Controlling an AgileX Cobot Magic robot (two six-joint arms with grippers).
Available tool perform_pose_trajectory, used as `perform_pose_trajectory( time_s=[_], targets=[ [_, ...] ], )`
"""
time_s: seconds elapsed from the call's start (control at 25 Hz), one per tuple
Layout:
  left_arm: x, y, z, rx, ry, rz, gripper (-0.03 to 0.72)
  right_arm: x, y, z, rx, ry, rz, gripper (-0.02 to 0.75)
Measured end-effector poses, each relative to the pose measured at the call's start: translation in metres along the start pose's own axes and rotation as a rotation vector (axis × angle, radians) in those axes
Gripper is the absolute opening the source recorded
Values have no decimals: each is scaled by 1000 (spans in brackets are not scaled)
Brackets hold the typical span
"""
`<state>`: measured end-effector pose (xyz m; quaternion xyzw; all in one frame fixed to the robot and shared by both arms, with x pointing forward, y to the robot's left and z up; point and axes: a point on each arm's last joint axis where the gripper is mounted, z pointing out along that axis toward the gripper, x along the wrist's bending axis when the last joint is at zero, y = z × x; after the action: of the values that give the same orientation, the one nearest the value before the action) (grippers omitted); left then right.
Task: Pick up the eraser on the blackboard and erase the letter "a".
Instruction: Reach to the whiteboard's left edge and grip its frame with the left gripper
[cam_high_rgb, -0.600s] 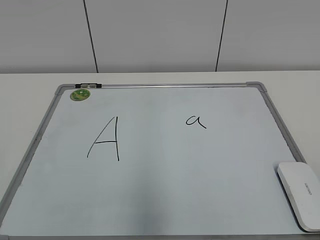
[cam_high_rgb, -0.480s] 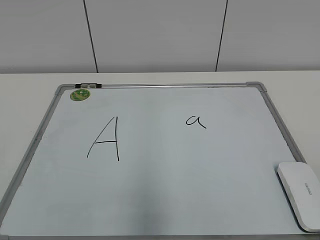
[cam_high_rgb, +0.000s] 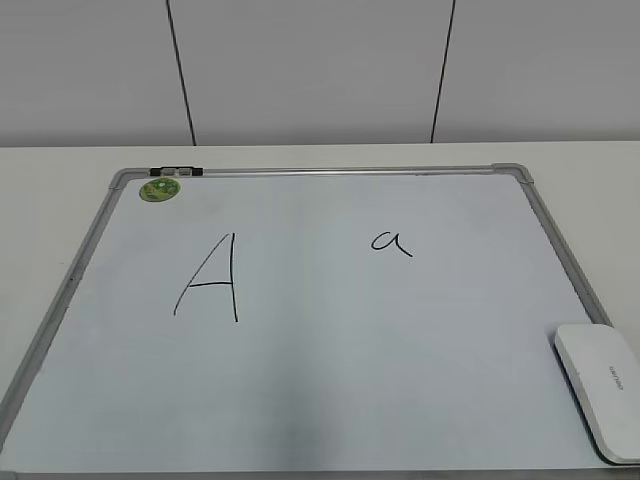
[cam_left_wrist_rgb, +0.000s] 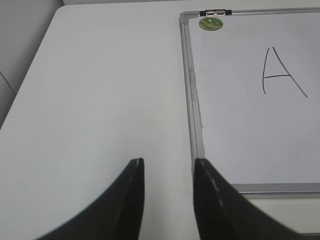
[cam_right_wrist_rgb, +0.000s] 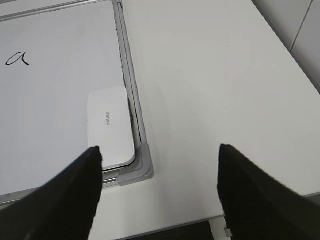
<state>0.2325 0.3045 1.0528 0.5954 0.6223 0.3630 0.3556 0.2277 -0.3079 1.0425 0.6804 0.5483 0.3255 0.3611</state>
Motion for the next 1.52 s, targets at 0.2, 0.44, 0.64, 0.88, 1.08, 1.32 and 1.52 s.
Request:
perform_pose_trajectory(
  time_s=[0.2,0.44,0.64,0.88,1.08,1.32,1.52],
  targets=[
    [0,3,1,9,4,4,242,0,0,0,0,0,0,535],
    [-1,39,20,46,11,17,242,0,0,0,0,0,0,535],
    [-2,65,56,216,29,37,243,0,0,0,0,0,0,534],
    [-10,99,105,395,-3,85,242,0,0,0,0,0,0,535],
    [-16,125,155,513,-2,96,242,0,0,0,0,0,0,534],
    [-28,146,222,622,-42,46,243,0,0,0,0,0,0,534],
    [-35,149,271,715,-59,16,243,0,0,0,0,0,0,534]
  ],
)
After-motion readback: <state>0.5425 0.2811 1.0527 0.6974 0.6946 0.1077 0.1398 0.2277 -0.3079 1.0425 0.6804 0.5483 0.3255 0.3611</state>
